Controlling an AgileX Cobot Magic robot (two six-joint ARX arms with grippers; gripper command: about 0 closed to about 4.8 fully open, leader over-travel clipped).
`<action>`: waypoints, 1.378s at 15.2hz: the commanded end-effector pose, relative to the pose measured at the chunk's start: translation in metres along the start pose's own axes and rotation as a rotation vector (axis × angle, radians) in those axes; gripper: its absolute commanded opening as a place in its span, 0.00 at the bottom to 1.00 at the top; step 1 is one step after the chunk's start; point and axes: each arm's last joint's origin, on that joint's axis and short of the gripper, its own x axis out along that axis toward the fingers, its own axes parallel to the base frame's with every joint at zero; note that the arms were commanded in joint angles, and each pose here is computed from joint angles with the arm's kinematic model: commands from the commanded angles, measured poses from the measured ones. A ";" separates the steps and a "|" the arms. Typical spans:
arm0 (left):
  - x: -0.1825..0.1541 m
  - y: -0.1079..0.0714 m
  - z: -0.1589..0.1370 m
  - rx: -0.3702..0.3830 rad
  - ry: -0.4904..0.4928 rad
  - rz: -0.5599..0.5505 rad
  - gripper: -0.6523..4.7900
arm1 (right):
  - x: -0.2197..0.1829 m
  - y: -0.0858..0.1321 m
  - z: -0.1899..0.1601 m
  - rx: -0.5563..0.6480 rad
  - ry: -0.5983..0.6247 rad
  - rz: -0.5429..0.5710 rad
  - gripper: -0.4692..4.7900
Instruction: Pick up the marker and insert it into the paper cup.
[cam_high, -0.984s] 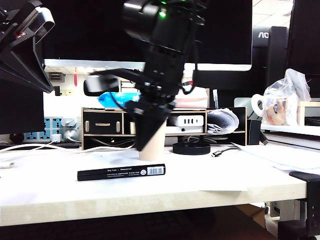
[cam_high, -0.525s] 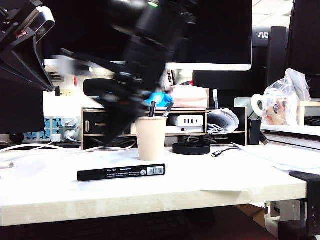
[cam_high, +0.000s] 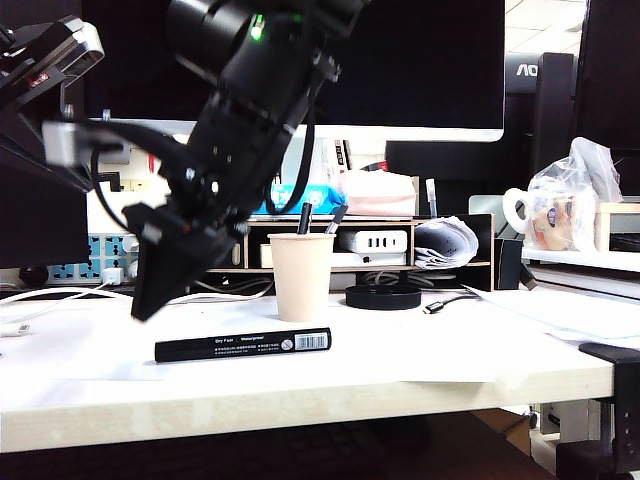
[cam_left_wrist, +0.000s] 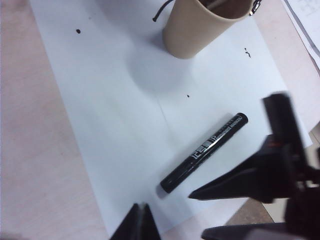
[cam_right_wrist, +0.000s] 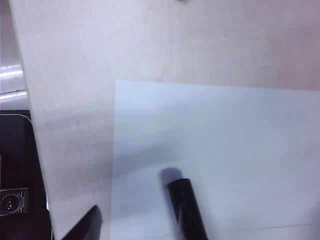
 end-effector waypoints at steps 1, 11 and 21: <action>-0.002 -0.001 0.002 0.018 -0.011 0.001 0.11 | 0.006 -0.003 0.000 -0.010 -0.012 -0.023 0.47; -0.003 -0.002 0.002 0.025 -0.013 0.003 0.11 | 0.022 -0.016 -0.012 0.015 -0.011 -0.058 0.45; -0.003 -0.002 0.002 0.025 -0.012 -0.001 0.11 | 0.031 -0.017 -0.016 0.042 0.016 -0.072 0.39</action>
